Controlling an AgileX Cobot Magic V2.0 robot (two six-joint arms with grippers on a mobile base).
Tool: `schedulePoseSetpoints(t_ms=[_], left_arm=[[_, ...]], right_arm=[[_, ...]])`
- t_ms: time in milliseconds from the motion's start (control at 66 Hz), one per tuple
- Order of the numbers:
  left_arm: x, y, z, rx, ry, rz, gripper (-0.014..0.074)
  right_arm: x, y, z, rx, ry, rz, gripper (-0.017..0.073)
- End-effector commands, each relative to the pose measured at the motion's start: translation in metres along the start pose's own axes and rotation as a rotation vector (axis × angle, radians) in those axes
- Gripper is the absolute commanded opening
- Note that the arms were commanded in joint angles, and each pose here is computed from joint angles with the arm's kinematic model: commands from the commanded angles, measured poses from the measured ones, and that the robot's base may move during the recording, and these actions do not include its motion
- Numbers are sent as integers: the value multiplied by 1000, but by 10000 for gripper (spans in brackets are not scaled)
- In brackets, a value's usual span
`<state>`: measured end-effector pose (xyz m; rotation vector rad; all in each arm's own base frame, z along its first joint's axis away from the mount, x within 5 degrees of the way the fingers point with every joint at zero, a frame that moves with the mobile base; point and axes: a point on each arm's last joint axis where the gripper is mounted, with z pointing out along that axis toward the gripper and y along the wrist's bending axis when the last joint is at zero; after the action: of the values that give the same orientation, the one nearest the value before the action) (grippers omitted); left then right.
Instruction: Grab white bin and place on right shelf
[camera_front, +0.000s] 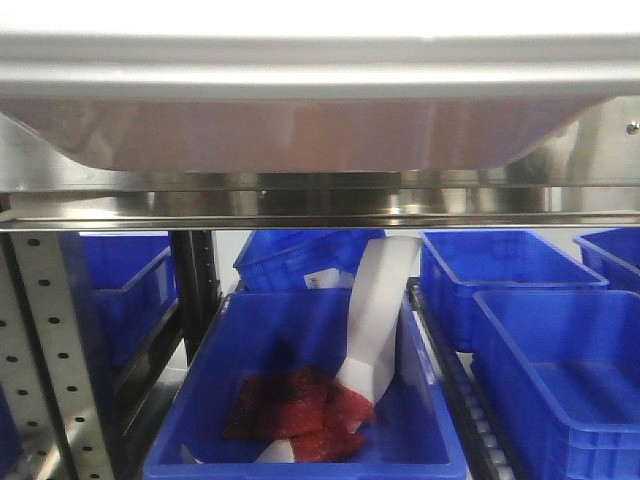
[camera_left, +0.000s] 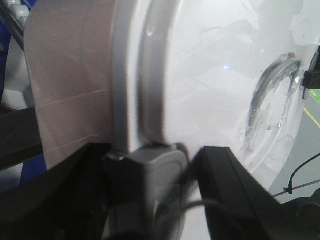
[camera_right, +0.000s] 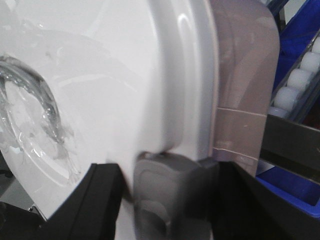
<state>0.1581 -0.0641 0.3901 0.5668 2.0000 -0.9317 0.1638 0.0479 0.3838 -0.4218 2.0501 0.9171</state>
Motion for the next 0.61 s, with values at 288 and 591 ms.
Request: schedulePoseSetpoints(t_ms=[288, 591], left_arm=[[-14, -30, -8, 234, -102, -21, 242], [-15, -29, -8, 223, -110, -22, 241]], right_arm=[[-13, 25, -7, -175, -109, 26, 386], [-13, 25, -7, -176, -108, 26, 386]])
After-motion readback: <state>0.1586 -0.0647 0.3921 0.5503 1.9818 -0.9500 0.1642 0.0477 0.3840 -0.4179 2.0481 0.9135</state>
